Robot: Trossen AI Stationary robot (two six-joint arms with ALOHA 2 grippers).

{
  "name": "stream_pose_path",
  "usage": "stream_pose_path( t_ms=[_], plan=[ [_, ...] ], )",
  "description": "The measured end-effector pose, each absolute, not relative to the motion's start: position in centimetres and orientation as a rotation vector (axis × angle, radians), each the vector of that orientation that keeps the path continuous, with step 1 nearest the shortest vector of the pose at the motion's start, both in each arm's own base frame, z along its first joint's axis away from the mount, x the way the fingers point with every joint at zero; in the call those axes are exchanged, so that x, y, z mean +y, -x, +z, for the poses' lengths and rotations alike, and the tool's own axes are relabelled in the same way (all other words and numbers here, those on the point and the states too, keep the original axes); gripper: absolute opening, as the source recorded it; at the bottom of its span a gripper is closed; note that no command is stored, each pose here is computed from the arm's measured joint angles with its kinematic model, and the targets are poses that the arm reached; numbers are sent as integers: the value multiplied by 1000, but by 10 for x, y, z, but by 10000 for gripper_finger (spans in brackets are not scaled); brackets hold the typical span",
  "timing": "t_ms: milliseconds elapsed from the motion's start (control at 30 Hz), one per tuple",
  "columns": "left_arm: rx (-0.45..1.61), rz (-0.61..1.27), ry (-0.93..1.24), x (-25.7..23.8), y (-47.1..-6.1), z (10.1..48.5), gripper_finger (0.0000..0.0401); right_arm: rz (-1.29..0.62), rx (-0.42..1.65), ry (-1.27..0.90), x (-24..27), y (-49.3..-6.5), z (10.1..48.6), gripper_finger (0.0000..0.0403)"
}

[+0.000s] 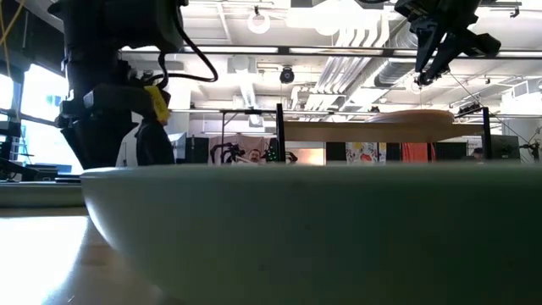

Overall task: Place and stack plates onto a shelf
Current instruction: Stack the blue plate on top of the orange plate on the shelf

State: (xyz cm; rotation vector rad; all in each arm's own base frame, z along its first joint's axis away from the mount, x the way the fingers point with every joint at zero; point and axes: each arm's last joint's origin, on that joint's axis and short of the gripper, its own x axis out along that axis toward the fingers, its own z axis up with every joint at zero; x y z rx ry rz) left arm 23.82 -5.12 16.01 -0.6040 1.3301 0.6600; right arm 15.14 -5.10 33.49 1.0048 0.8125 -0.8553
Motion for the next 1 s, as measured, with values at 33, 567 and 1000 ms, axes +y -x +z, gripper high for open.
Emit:
stream_pose_path(
  t_ms=[33, 567, 1000],
  plan=[
    [1332, 662, 602, -51, -238, 159, 122, -856, 812, -1005, -51, -151, 335, 94],
    [1424, 670, 513, -52, -244, 137, 110, -855, 813, -1005, -51, -151, 335, 94],
    [1413, 427, 477, -64, -258, 164, 4, -879, 804, -984, -52, -151, 334, 94]
  ],
)
